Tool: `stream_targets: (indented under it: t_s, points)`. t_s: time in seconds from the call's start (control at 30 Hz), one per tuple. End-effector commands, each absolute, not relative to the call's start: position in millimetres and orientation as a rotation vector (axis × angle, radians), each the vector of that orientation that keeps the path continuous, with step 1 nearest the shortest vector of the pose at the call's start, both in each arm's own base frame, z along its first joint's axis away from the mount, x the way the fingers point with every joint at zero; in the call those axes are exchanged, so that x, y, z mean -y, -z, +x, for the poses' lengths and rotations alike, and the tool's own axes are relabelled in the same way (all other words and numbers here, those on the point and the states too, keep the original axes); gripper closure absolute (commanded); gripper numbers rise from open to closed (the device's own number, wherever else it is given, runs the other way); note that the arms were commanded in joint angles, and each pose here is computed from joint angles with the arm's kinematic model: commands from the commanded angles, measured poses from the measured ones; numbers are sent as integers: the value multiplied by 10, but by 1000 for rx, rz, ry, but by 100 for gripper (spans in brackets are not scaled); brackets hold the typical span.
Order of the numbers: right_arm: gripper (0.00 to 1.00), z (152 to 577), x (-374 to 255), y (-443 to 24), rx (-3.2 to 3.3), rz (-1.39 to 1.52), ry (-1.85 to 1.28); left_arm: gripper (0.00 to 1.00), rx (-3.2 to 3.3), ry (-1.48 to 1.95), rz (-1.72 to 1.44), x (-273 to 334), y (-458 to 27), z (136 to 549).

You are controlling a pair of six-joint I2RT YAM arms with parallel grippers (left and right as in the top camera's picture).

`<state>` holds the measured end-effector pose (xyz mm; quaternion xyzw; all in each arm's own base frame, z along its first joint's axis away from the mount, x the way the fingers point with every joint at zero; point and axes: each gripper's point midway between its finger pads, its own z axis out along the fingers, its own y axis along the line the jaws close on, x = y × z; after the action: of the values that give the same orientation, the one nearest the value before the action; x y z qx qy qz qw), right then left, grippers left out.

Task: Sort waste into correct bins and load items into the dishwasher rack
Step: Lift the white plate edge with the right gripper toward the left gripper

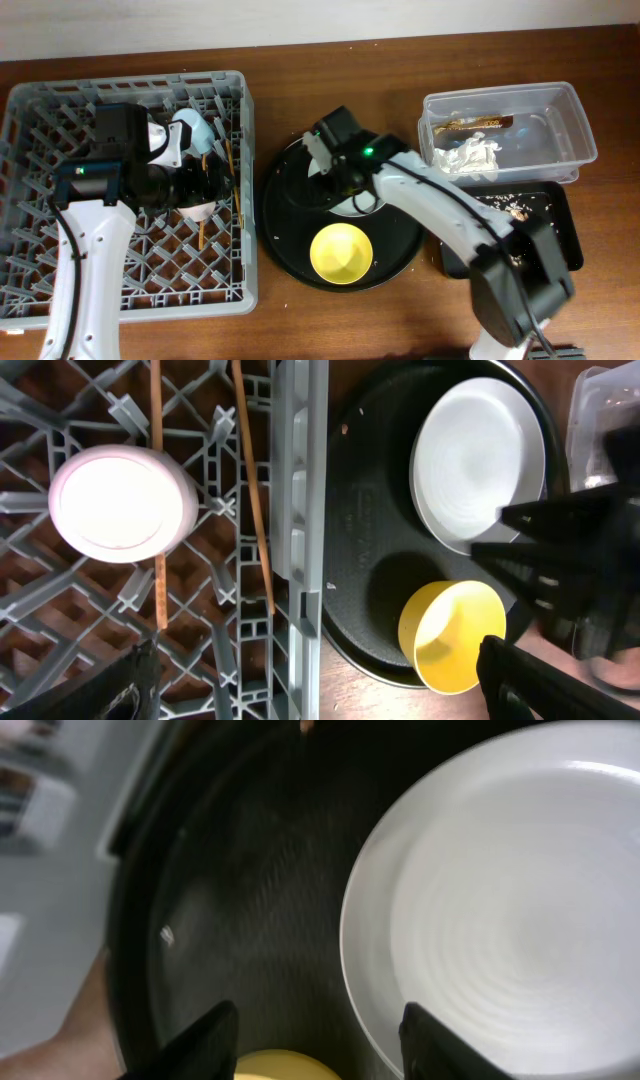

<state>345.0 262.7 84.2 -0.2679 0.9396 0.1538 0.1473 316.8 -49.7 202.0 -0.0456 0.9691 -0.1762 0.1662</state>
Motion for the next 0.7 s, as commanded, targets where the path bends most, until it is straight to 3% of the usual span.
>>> stream_targets:
  t_s: [0.0,0.07,0.13,0.2,0.37,0.6,0.63,0.67]
  points:
    - [48,3506,-2814,-427,-2713,-810,-405,0,-2754,515,-113,525,-2040,3149]
    - [49,3581,-2820,-277,-2713,-802,-381,1,-2758,503,-105,513,-2033,3143]
    - [51,3750,-2619,-471,-2690,-729,-249,1,-2766,476,-108,482,-2018,3134]
    - [51,3907,-2168,-695,-2743,-474,-133,1,-2771,477,-109,483,-2014,3123]
    - [51,3954,-1252,-459,-2890,-171,-37,1,-2772,477,-109,483,-2013,3119]
    - [53,3884,-1044,-24,-2867,-106,-39,1,-2775,477,-110,483,-2010,3112]
    - [60,3876,-1041,-16,-2869,-106,-38,1,-2775,477,-110,483,-2010,3113]
    - [92,3900,-1050,-51,-2860,-105,-43,1,-2774,477,-110,483,-2011,3114]
